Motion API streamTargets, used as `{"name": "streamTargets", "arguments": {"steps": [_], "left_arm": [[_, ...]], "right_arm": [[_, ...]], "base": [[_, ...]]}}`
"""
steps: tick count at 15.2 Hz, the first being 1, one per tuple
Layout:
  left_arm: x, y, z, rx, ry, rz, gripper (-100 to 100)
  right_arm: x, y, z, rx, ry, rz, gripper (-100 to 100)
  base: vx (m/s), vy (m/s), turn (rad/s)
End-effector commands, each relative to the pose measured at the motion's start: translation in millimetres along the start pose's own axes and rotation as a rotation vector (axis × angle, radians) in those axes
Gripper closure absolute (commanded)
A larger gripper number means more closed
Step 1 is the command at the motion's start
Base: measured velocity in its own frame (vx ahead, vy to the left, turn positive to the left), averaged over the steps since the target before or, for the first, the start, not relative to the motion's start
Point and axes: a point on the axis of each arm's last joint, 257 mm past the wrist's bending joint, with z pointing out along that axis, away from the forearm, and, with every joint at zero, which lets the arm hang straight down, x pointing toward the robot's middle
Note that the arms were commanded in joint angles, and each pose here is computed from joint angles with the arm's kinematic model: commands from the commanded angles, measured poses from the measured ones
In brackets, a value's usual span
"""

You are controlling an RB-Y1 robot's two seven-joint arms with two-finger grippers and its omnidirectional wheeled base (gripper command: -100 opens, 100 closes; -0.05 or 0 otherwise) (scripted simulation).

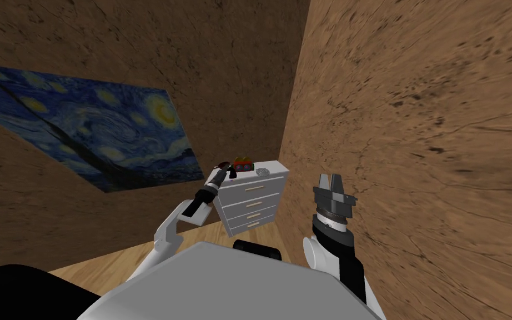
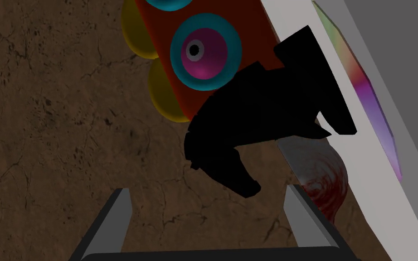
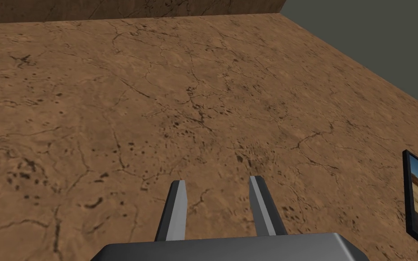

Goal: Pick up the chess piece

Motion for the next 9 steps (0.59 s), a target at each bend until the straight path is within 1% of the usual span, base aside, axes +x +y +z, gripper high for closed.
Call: {"name": "streamTargets", "arguments": {"steps": [1, 2, 3, 4, 5, 7, 9], "left_arm": [[0.8, 8.7, 2.3, -0.03, 0.002, 0.008, -100], [0.1, 3.1, 1.4, -0.013, 0.001, 0.003, -100], [-3.9, -2.7, 0.7, -0.017, -0.003, 0.001, -100], [-1.3, 1.8, 1.4, -0.016, 0.0, 0.004, -100], [-1.9, 1.1, 1.4, -0.017, -0.001, 0.003, 100], [-1.6, 3.2, 1.1, -0.022, 0.0, 0.003, 100], [-1.8, 0.5, 1.4, -0.015, -0.001, 0.002, 100]], "right_arm": [[0.0, 0.0, 0.0, 0.0, 0.0, 0.0, 0], [0.0, 0.0, 0.0, 0.0, 0.0, 0.0, 0], [0.0, 0.0, 0.0, 0.0, 0.0, 0.0, 0], [0.0, 0.0, 0.0, 0.0, 0.0, 0.0, 0], [0.0, 0.0, 0.0, 0.0, 0.0, 0.0, 0], [0.0, 0.0, 0.0, 0.0, 0.0, 0.0, 0], [0.0, 0.0, 0.0, 0.0, 0.0, 0.0, 0]], "base": [[0.028, -0.067, -0.057], [0.016, -0.04, -0.014], [0.078, -0.006, -0.011], [0.071, 0.002, -0.007], [0.022, -0.001, 0.001], [0.007, 0.0, 0.004], [0.0, 0.0, 0.0]]}}
